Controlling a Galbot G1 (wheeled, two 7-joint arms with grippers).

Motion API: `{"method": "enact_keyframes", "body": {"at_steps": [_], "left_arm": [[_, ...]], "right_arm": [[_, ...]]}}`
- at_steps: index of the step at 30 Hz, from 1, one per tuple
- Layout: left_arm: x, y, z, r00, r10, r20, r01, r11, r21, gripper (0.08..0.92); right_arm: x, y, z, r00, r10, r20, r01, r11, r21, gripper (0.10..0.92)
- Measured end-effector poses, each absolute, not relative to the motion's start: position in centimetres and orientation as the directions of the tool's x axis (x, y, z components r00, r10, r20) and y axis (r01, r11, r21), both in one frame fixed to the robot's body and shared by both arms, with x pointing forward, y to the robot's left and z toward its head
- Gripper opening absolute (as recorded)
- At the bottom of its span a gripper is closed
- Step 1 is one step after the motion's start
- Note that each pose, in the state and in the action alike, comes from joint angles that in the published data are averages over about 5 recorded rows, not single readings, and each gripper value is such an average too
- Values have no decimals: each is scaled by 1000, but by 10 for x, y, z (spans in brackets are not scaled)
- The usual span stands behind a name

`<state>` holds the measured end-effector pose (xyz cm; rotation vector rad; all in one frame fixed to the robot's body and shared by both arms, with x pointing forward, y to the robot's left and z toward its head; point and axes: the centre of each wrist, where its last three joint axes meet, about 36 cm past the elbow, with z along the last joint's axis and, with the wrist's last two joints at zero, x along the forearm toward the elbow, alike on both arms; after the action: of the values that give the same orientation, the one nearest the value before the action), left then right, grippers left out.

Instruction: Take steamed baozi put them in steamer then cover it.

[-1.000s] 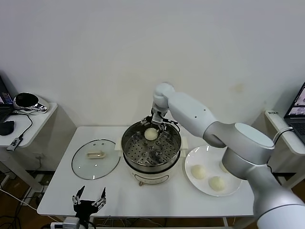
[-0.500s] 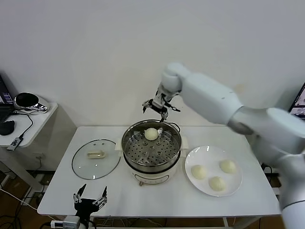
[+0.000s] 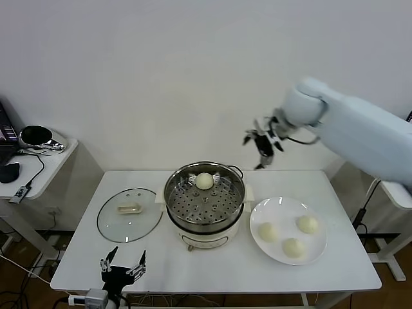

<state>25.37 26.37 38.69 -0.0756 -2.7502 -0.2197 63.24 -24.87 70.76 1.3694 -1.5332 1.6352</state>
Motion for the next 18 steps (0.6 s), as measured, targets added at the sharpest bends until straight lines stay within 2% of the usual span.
{"method": "enact_keyframes", "body": {"at_steps": [8,18], "left_arm": [[248,262,385,-920,18,391,81,986,145,823],[246,257,384,-914,23,406,89,986,144,823]], "right_arm": [[605,-296,656,-320,-220,921,-932,-101,-348,823],[589,-310,581,-249,-180,952,-965,-33,-259,823]]}}
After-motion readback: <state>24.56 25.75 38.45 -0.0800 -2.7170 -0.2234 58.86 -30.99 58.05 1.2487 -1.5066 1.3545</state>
